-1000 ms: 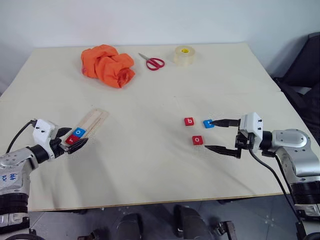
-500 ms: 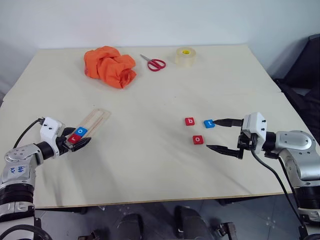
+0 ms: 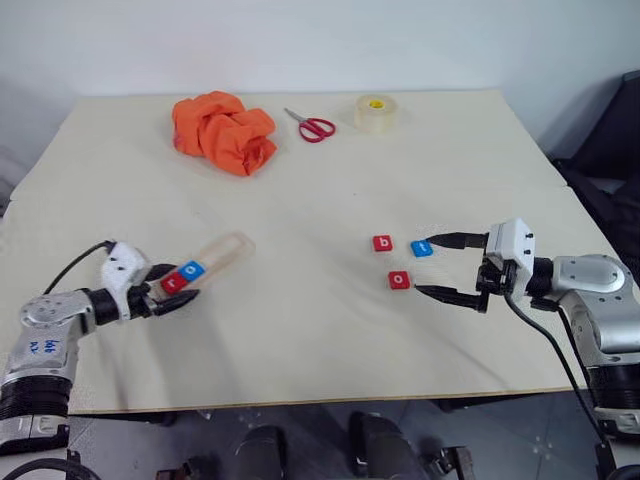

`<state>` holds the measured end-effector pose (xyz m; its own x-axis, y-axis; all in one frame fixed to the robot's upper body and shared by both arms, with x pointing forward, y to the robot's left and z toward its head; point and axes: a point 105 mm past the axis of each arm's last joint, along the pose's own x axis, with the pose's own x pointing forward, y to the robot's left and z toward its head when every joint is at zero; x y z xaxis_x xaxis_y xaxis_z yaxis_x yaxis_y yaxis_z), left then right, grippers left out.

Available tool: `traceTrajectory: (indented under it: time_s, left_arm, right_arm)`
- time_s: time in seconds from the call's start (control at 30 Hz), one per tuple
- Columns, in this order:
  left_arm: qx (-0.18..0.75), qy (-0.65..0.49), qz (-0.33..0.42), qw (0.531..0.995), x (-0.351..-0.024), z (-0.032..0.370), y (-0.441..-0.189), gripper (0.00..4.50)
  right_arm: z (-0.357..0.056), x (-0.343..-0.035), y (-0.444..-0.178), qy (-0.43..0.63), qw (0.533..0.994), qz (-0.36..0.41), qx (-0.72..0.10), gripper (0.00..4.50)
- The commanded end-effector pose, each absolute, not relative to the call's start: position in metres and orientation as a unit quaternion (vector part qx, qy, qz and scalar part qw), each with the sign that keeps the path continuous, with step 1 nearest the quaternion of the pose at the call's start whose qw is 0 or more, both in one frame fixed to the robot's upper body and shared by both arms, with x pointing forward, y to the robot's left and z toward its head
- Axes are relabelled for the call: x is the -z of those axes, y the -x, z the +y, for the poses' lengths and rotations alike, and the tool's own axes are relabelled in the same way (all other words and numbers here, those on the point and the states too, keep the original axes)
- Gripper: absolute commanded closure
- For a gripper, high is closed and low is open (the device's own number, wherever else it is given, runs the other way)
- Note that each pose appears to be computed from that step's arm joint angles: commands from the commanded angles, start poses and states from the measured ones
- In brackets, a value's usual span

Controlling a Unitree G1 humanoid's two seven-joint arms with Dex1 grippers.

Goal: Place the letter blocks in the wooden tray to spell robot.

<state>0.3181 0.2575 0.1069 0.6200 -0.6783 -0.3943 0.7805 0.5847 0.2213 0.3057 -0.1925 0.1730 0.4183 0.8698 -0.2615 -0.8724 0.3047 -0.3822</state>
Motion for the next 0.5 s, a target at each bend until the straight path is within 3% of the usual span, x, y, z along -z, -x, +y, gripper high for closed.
traceTrajectory:
  time_s: [0.03,0.27,0.5]
  left_arm:
    - [0.481,-0.227,0.126,0.838,-0.115,0.219,-0.316,1.10]
    - [0.585,-0.258,0.095,0.763,-0.122,0.150,-0.307,1.10]
    - [0.604,-0.278,0.089,0.742,-0.119,0.125,-0.312,1.10]
  right_arm:
    - [-0.198,-0.179,-0.304,0.260,0.798,-0.001,-0.543,0.00]
    - [-0.200,-0.176,-0.299,0.258,0.802,-0.002,-0.539,0.00]
    - [-0.201,-0.171,-0.292,0.252,0.810,0.000,-0.529,0.00]
